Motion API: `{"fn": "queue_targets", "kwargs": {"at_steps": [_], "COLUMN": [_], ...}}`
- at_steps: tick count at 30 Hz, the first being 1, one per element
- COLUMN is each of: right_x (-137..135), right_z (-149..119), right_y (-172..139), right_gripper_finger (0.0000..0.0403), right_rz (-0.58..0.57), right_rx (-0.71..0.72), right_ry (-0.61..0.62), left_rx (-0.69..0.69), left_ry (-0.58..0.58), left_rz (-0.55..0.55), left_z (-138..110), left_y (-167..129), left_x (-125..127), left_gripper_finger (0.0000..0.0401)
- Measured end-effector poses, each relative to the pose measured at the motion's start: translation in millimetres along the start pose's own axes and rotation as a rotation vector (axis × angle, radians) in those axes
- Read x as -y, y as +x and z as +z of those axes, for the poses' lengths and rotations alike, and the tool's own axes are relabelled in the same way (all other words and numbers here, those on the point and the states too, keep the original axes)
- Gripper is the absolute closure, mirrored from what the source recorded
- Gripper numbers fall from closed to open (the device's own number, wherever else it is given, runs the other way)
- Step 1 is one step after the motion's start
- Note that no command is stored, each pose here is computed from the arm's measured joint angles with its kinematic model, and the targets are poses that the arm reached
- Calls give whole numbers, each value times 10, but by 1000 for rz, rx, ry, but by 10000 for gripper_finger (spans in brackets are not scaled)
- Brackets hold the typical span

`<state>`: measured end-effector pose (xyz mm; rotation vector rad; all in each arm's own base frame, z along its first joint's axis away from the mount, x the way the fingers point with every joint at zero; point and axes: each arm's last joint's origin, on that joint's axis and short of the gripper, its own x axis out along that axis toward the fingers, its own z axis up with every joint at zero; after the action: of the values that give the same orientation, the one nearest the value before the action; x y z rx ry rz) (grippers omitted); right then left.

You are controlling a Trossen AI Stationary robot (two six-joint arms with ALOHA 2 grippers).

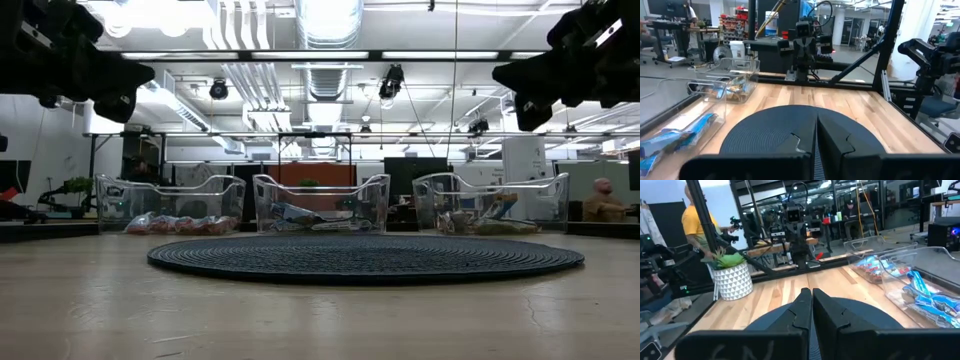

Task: Pick and place Granola Bars by type
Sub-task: Return to Home Position

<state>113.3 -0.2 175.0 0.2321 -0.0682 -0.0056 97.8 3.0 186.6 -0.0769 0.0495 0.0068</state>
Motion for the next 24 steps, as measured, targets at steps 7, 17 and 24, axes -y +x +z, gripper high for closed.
{"fn": "queue_targets", "kwargs": {"at_steps": [7, 17, 24], "right_x": [2, 5, 6], "right_z": [-7, -23, -25], "right_y": [0, 0, 0], "right_gripper_finger": [394, 394, 394], "right_rz": [-2, -6, -7], "right_rx": [-7, -24, -27], "right_ry": [-3, -7, -8], "left_rx": [-28, -1, 8], "left_ry": [-15, -31, -31], "left_rz": [1, -5, -5], "left_z": [-124, -152, -168], "left_y": [22, 4, -2], "left_x": [-10, -10, -11], "left_gripper_finger": [401, 401, 401]}}
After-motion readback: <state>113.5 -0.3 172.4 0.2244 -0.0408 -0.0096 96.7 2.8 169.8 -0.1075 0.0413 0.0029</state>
